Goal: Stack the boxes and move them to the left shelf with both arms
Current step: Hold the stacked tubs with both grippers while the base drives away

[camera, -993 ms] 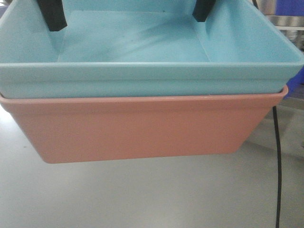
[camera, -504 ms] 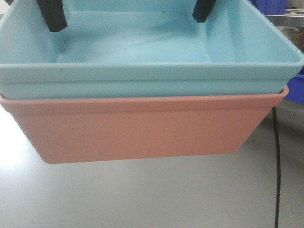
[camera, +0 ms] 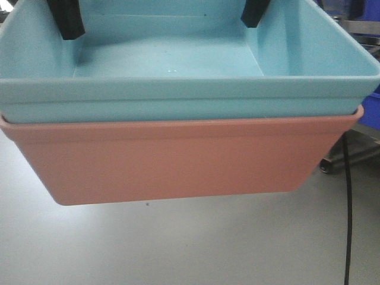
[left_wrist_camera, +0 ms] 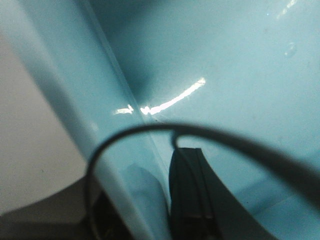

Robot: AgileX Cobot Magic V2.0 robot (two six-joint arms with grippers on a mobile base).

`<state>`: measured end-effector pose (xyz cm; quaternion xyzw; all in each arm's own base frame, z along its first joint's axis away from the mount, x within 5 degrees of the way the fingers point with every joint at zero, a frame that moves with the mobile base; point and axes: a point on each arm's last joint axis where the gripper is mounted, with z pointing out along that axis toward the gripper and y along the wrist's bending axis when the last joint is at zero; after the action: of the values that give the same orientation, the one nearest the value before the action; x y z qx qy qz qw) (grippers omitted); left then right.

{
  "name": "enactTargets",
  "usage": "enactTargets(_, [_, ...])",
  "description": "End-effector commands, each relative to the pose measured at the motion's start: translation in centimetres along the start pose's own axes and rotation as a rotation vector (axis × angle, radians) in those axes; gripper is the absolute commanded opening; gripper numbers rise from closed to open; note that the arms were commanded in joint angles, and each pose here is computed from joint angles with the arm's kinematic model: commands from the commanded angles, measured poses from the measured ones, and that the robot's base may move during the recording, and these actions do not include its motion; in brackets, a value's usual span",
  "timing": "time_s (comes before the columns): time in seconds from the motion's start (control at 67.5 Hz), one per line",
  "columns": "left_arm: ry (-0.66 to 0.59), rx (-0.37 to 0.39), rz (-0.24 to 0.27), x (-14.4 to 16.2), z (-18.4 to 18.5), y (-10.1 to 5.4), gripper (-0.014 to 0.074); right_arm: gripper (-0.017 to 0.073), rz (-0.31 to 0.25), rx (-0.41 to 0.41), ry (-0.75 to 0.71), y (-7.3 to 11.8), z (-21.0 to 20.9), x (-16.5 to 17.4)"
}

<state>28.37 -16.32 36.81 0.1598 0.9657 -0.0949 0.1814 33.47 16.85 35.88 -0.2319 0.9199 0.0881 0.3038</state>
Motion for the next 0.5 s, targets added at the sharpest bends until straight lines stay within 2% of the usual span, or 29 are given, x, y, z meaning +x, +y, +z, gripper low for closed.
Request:
enactTargets(0.0, [-0.172, 0.26, 0.012, -0.44, -3.72, -3.15, -0.0003, 0.0057, 0.029, -0.118, -0.199, 1.87, -3.41, -1.92])
enactTargets(0.489, [-0.169, 0.276, 0.007, -0.42, -3.76, -3.29, -0.0003, 0.0057, 0.029, -0.118, -0.199, 1.87, -3.41, -1.92])
